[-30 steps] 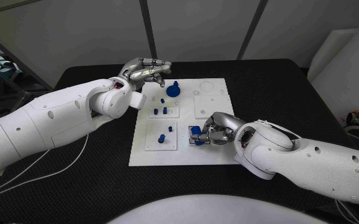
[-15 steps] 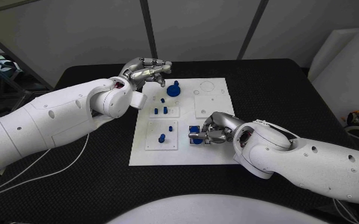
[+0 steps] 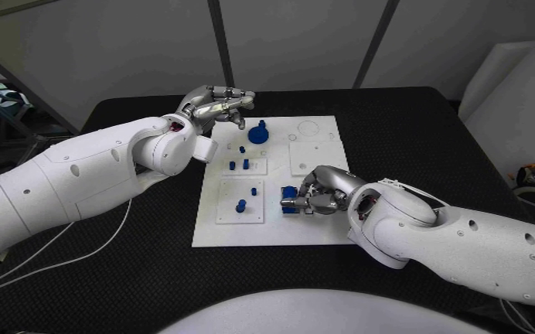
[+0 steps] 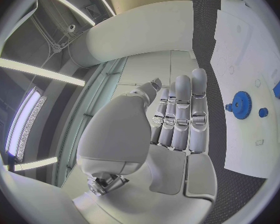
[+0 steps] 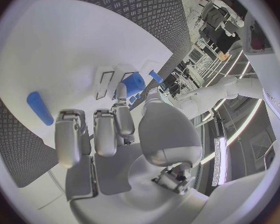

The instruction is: Assemble the parts on the task board

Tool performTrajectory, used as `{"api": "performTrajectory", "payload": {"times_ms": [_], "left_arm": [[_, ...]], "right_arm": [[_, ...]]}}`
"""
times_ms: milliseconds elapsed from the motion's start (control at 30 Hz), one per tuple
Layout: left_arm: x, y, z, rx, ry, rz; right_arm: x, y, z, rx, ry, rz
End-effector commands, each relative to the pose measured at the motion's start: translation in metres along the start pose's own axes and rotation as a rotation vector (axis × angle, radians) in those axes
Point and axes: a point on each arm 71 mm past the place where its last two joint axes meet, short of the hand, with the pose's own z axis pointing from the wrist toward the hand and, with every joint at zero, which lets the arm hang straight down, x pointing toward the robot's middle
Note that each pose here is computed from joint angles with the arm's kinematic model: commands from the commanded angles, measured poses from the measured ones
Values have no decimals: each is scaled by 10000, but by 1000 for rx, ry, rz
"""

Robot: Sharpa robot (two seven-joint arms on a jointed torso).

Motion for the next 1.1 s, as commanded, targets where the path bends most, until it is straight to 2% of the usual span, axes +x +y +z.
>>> {"api": "performTrajectory", "payload": {"times_ms": [33,233,400,867,1100], "left_arm": [[5,-10,-1,2,10,-4],[-10,-8,-9,1,6,-3],[-11,-6,-10,0,6,-2],[-4,-3,-6,-1,8,-3],[1,-2,-2,0,9,-3]], "right_arm": [[-39,43,-48,-69,-33,-16],[-73,13,-144,-108,-27,-30],[-87,-20,-167,-106,-25,-34],[-59,-48,-55,-53,-28,-37],[-39,-34,-8,-50,-23,-43]]}}
